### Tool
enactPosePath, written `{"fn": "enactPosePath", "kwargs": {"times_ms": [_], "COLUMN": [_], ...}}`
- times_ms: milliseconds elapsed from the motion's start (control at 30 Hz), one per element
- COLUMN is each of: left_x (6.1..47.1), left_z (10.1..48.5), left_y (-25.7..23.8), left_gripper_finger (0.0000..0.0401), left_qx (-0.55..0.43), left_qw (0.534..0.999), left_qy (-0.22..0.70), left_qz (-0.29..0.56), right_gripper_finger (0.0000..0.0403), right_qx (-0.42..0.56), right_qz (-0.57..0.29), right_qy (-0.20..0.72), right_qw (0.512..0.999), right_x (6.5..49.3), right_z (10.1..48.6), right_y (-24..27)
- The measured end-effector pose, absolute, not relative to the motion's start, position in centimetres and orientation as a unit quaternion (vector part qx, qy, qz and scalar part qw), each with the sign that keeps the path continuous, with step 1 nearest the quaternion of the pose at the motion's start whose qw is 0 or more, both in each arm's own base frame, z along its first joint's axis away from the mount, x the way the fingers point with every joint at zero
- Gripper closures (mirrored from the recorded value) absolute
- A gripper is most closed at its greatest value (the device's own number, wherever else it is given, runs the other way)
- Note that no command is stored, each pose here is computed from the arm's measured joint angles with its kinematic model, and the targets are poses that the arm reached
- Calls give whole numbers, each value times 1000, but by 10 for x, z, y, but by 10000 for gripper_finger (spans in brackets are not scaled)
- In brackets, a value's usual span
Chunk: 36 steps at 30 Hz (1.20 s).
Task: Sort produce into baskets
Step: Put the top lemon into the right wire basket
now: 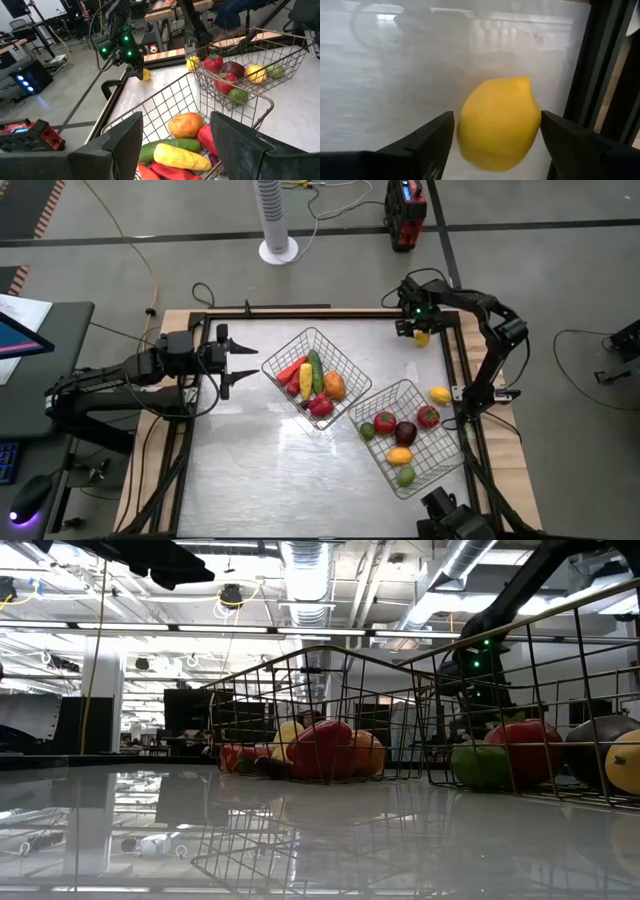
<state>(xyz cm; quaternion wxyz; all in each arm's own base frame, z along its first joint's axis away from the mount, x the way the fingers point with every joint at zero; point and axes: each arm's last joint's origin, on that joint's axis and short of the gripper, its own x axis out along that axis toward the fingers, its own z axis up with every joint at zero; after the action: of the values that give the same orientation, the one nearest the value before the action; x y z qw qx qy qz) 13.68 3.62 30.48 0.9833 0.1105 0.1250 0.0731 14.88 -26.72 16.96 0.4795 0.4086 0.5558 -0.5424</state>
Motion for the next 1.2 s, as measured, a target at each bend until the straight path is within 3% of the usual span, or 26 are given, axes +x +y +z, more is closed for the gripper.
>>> {"fn": "enactPosePath", "kwargs": {"times_ms": [300,700,1200], "left_x": [137,137,137], "left_z": [305,305,304], "left_y": [36,36,36], "left_gripper_finger": [182,182,182], "left_qx": [106,109,104], "left_qw": [984,983,983], "left_qy": [125,125,128], "left_qz": [74,74,77], "right_gripper_finger": [109,113,113], "right_qx": [413,400,292], "right_qz": [-540,-487,-399], "right_qy": [554,588,626], "right_qw": [480,507,603], "right_x": [149,165,231], "right_z": [169,173,255], "right_y": [-267,-255,-194]}}
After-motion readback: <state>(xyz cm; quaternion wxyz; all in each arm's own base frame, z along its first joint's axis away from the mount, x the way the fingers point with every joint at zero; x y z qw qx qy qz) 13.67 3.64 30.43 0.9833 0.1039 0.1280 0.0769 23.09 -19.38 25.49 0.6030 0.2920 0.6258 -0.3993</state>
